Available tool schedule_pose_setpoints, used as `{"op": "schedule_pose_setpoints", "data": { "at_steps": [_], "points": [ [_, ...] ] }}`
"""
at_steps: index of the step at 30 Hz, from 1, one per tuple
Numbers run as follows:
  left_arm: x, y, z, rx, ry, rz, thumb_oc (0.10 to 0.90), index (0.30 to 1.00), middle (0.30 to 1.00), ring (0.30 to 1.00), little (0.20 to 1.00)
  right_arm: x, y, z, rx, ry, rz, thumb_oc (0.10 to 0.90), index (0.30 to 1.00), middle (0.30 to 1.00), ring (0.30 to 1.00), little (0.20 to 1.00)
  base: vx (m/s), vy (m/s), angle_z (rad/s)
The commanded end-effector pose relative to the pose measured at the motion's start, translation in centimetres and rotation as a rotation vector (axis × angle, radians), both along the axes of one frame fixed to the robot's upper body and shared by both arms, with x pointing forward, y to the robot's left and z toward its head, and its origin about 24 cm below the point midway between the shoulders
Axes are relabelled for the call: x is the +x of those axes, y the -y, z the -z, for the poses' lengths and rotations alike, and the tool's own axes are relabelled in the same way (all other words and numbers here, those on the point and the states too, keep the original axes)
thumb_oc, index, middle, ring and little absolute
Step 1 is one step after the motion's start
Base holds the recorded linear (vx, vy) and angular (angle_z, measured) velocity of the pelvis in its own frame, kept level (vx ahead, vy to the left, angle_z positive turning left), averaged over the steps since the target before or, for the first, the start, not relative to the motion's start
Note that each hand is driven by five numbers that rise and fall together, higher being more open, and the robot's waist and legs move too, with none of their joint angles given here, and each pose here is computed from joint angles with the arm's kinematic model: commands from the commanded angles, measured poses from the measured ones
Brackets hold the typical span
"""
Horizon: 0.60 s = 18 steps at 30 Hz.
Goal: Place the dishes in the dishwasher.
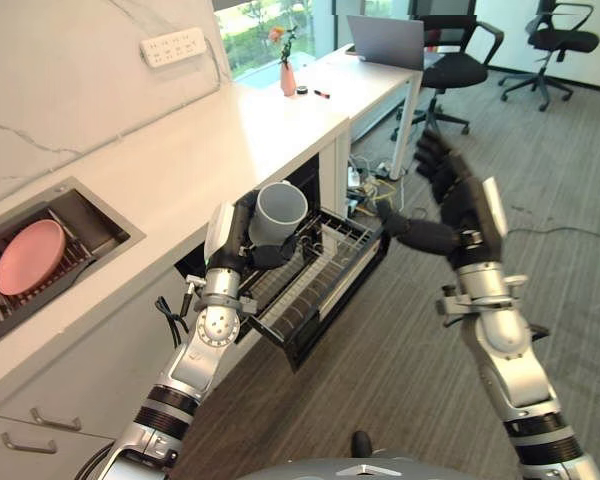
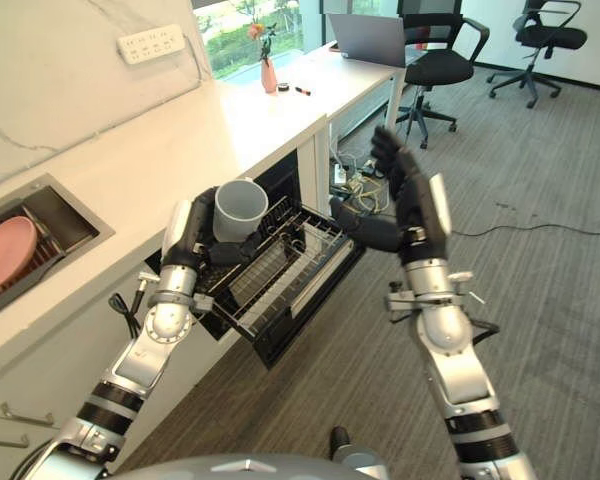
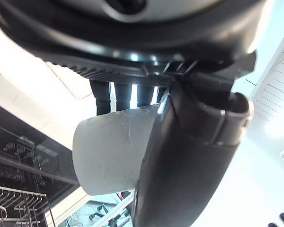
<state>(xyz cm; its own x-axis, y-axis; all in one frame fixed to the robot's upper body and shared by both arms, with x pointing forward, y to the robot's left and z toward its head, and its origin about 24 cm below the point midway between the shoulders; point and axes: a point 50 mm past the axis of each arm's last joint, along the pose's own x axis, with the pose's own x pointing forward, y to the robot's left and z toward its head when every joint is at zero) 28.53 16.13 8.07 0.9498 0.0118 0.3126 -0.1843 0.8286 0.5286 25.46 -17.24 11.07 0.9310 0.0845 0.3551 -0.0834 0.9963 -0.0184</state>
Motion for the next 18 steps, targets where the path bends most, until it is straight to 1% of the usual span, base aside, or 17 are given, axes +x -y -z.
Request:
{"op": "schedule_pose_setpoints", "data": {
  "at_steps": [1,4,9,10,14,15,16,18],
  "points": [
    [1.3,-1.2,-7.4,0.107,0.375,-0.038,0.400,0.300,0.300,0.300,0.300,-0.2,-0.4,-3.1,0.009,0.168,-0.071,0.800,0.900,0.900,0.900,0.900,0.00,-0.025,0.13],
    [1.3,-0.7,-8.0,0.106,0.408,-0.030,0.400,0.300,0.300,0.300,0.300,-0.1,-0.6,-2.8,0.018,0.155,-0.071,0.800,0.900,0.900,0.900,0.900,0.00,-0.023,0.08],
    [0.9,0.9,-8.0,0.102,0.429,0.013,0.400,0.300,0.300,0.300,0.300,0.2,-2.3,-2.4,0.195,0.119,-0.141,0.800,0.900,0.900,0.900,0.900,0.00,-0.015,0.09],
    [0.9,0.9,-8.0,0.102,0.429,0.013,0.400,0.300,0.300,0.300,0.300,0.2,-2.3,-2.4,0.196,0.119,-0.142,0.800,0.900,0.900,0.900,0.900,0.00,-0.010,0.15],
    [0.6,1.9,-7.8,0.106,0.426,0.056,0.400,0.300,0.300,0.300,0.300,0.6,-4.2,-2.7,0.294,0.106,-0.225,0.800,0.900,0.900,0.900,0.900,-0.01,-0.001,0.09],
    [0.7,1.9,-7.8,0.106,0.426,0.055,0.400,0.300,0.300,0.300,0.300,0.6,-4.2,-2.7,0.295,0.107,-0.225,0.800,0.900,0.900,0.900,0.900,-0.01,-0.003,0.10],
    [0.6,2.4,-7.5,0.109,0.418,0.075,0.400,0.300,0.300,0.300,0.300,0.6,-5.1,-3.1,0.341,0.109,-0.268,0.800,0.900,0.900,0.900,0.900,-0.01,0.000,0.11],
    [0.5,2.8,-7.4,0.108,0.415,0.089,0.400,0.300,0.300,0.300,0.300,0.7,-6.0,-3.3,0.362,0.104,-0.299,0.800,0.900,0.900,0.900,0.900,-0.01,0.001,0.11]
  ]
}}
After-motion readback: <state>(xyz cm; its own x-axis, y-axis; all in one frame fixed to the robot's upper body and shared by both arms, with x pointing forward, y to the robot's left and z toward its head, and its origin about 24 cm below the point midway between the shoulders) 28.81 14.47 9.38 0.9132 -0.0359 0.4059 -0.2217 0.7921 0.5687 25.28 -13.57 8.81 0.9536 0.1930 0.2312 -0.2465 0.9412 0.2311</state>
